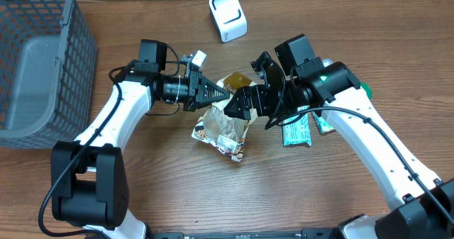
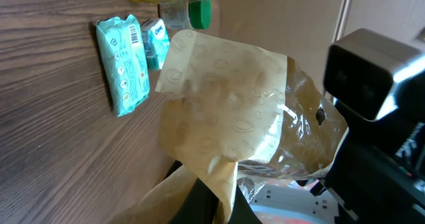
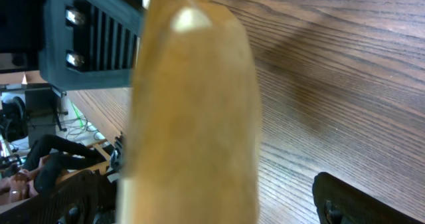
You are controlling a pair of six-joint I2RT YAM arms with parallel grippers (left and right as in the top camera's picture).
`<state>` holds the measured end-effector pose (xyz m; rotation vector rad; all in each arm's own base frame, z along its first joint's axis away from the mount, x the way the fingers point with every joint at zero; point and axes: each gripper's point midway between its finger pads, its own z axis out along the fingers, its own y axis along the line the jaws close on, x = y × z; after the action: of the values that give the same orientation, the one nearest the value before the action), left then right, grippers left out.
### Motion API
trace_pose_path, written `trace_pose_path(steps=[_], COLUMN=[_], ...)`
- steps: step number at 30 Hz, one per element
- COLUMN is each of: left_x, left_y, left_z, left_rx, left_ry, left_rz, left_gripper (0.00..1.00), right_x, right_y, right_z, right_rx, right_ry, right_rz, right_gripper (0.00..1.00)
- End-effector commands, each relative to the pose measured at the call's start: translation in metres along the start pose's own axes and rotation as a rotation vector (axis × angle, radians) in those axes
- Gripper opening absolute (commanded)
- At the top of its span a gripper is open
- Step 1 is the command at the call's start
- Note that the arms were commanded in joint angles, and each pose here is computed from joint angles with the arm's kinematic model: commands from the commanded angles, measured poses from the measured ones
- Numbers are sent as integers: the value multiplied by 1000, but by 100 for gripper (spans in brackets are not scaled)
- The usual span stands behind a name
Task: Scan the item barcode
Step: 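Move the right gripper left to grasp the snack bag beside the left, then open the left gripper and release the snack bag to the right gripper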
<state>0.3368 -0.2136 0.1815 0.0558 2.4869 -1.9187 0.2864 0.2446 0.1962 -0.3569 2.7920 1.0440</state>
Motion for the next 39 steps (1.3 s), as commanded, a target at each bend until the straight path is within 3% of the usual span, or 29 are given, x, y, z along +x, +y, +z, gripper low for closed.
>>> trace_pose_path(steps=[1,12,22,32,39], left_x=[-3,-1,1,1,-1], left_y=[-16,-19,-19,-23,-21], left_z=[-14,-25,-26,-40,-52], left_rx=[64,107,111,159,173], left_ry=[-16,-20,-16,-34,-59], left_rz=[53,44,58,37,13], left_gripper=[4,4,4,4,4], right_x=[1,-5,5,-8,-20], right_y=[0,10,34,47,25], right_z=[3,9,47,51,51], right_rx=[-5,-29,-54,-87,39], right_ry=[7,-11,47,-7,-64], right_rz=[14,-4,-71,-134,-158], right_gripper=[100,100,100,100,100])
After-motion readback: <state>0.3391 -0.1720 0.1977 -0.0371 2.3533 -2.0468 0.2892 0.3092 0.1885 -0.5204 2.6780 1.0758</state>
